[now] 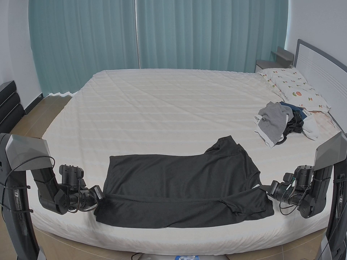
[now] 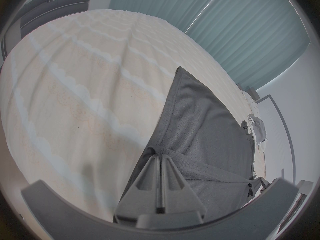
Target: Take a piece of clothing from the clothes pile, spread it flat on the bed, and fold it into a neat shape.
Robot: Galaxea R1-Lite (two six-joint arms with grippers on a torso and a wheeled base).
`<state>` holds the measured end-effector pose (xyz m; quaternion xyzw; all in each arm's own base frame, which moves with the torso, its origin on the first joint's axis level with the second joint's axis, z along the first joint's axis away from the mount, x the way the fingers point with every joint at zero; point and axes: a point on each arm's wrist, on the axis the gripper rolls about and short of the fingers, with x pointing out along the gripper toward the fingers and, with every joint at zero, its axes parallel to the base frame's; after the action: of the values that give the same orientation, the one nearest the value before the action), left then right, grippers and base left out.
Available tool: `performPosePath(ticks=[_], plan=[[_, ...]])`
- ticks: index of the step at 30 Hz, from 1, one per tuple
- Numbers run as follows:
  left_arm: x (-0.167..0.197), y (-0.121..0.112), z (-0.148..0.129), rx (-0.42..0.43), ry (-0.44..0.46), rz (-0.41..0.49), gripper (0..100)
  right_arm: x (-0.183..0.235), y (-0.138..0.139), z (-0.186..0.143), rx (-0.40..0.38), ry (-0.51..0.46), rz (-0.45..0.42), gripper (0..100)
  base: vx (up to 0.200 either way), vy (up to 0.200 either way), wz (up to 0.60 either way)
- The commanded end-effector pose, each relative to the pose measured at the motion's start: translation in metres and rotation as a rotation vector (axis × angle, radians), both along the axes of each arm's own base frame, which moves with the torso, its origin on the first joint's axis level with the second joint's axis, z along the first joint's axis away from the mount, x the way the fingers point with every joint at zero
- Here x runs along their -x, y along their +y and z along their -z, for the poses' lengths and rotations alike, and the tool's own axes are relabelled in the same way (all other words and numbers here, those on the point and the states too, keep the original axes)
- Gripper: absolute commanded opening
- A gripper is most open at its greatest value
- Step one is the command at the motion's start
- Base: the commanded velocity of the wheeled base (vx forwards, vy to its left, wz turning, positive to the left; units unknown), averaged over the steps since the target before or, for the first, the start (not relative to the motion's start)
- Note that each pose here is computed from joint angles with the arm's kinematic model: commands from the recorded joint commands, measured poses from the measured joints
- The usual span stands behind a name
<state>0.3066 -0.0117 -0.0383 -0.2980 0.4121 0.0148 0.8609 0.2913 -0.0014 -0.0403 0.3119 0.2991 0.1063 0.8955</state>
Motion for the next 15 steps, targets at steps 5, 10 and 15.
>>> performPosePath(ticks=[5, 10, 15], plan=[[0.0002, 0.0, 0.0014, 0.0, 0.004, 0.0, 0, 0.0011, 0.0011, 0.0071, 0.0, 0.023, -0.004, 0, 0.0, 0.0, 0.0], [0.0002, 0.0, 0.0014, 0.001, 0.005, -0.001, 0, 0.0, 0.0034, 0.0089, 0.001, 0.024, -0.014, 0, 0.0, 0.0, 0.0], [0.0008, 0.0, 0.0016, -0.002, 0.005, 0.003, 100, -0.0007, 0.0038, 0.0109, 0.002, 0.027, -0.016, 100, 0.0, 0.0, 0.0]])
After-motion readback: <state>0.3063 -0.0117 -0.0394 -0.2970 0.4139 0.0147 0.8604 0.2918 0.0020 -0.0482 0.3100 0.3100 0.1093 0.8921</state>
